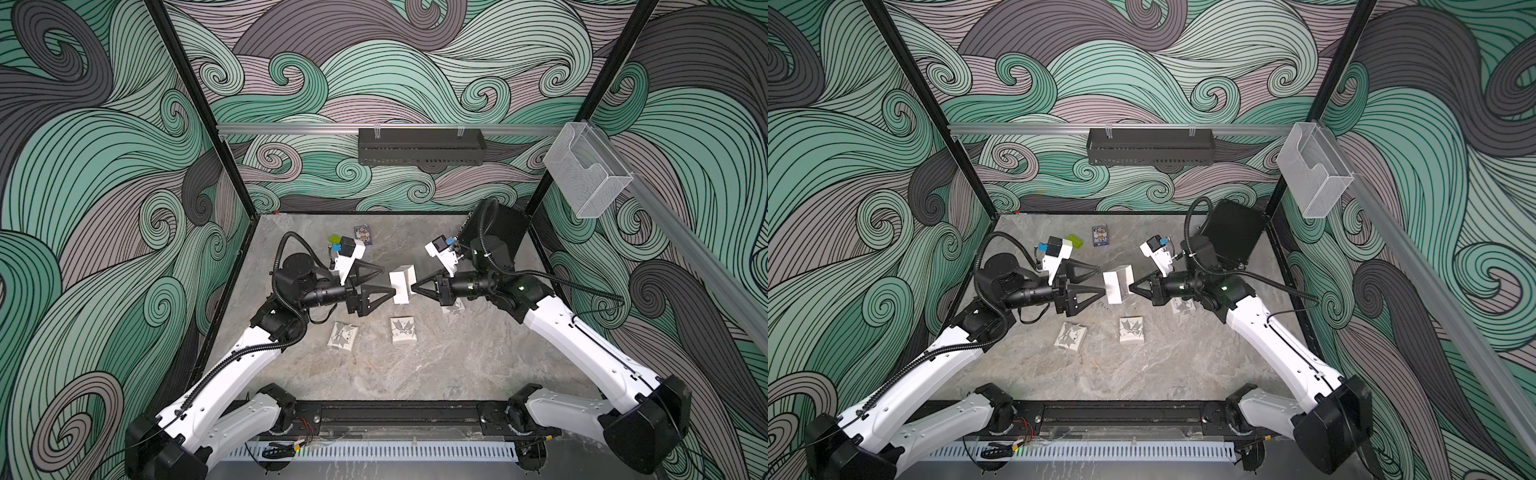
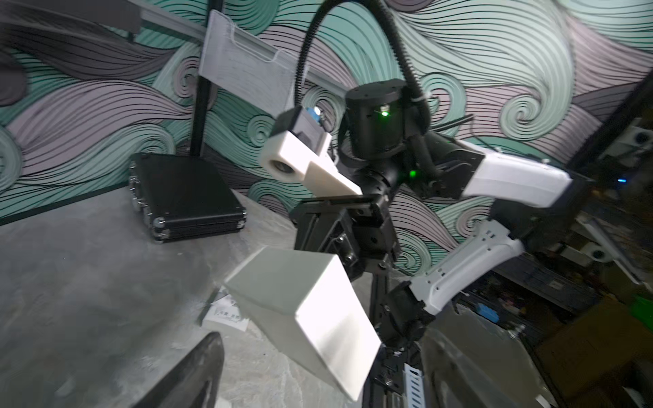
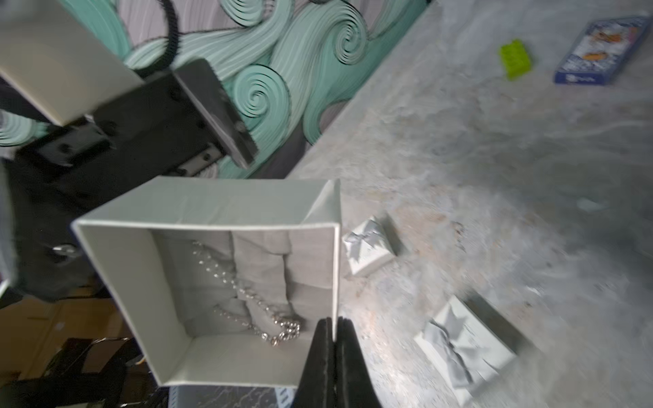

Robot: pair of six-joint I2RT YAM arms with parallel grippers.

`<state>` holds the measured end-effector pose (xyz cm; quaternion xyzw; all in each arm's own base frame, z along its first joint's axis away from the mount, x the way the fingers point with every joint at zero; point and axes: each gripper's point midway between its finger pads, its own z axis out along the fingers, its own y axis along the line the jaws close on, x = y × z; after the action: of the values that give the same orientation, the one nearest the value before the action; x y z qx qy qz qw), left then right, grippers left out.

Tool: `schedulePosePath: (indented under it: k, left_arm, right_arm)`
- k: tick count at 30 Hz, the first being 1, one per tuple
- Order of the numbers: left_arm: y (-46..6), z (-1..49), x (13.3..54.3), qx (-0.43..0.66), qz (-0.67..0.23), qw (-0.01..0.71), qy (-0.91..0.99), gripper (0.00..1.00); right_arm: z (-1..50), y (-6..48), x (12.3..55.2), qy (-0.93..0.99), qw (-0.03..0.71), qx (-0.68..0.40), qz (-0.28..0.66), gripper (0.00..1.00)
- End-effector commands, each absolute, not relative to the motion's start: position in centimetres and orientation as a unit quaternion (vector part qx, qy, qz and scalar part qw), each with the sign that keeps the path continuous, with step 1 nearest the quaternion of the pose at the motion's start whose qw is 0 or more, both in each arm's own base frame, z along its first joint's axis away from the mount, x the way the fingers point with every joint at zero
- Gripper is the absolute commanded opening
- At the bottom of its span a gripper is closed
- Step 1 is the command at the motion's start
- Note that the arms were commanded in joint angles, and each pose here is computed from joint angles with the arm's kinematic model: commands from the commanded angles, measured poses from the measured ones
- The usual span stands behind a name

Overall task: Take the necklace out of the lift-off lid jewelry box
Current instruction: Place the jewelry box at the center of the board.

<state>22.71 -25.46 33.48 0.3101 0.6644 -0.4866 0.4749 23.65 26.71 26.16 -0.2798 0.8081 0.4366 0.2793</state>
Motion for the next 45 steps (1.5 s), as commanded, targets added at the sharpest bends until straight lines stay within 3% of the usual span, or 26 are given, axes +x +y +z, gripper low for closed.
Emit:
schedulePosePath:
  k: [1, 6, 10, 23, 31, 36, 40, 43, 45]
  left_arm:
    - [-23.4, 31.8, 26.0, 0.253, -0.404, 0.511, 0.716, 0.86]
    - [-23.3, 29.2, 26.5, 0.240, -0.398, 0.496, 0.734, 0.86]
    - [-23.1, 27.1, 26.6, 0.235, -0.387, 0.483, 0.749, 0.86]
    - [-22.4, 18.4, 26.4, 0.196, -0.375, 0.421, 0.802, 0.82]
    - [-22.3, 18.4, 26.1, 0.204, -0.371, 0.426, 0.799, 0.82]
    - [-22.3, 18.2, 26.2, 0.200, -0.370, 0.424, 0.802, 0.82]
    - [-22.3, 17.9, 26.2, 0.201, -0.369, 0.421, 0.804, 0.81]
    - [-22.3, 17.8, 26.3, 0.202, -0.369, 0.420, 0.804, 0.82]
    - [-22.5, 17.6, 26.5, 0.202, -0.370, 0.417, 0.805, 0.81]
  right_arm:
    - [21.0, 22.9, 25.4, 0.886, 0.262, -0.241, 0.297, 0.01]
    - [14.4, 18.8, 26.4, 0.947, 0.197, -0.204, 0.153, 0.00]
    - [11.1, 17.4, 26.8, 0.964, 0.156, -0.195, 0.093, 0.00]
    - [5.8, 20.1, 27.4, 0.974, 0.077, -0.181, 0.113, 0.06]
    - [4.4, 20.8, 28.6, 0.978, 0.081, -0.152, 0.116, 0.07]
    - [3.8, 19.0, 29.0, 0.985, 0.080, -0.144, 0.059, 0.10]
    - [3.7, 18.6, 28.1, 0.985, 0.073, -0.145, 0.053, 0.16]
    - [4.0, 19.0, 27.2, 0.984, 0.071, -0.141, 0.077, 0.37]
    - [4.7, 19.2, 26.9, 0.982, 0.083, -0.139, 0.092, 0.40]
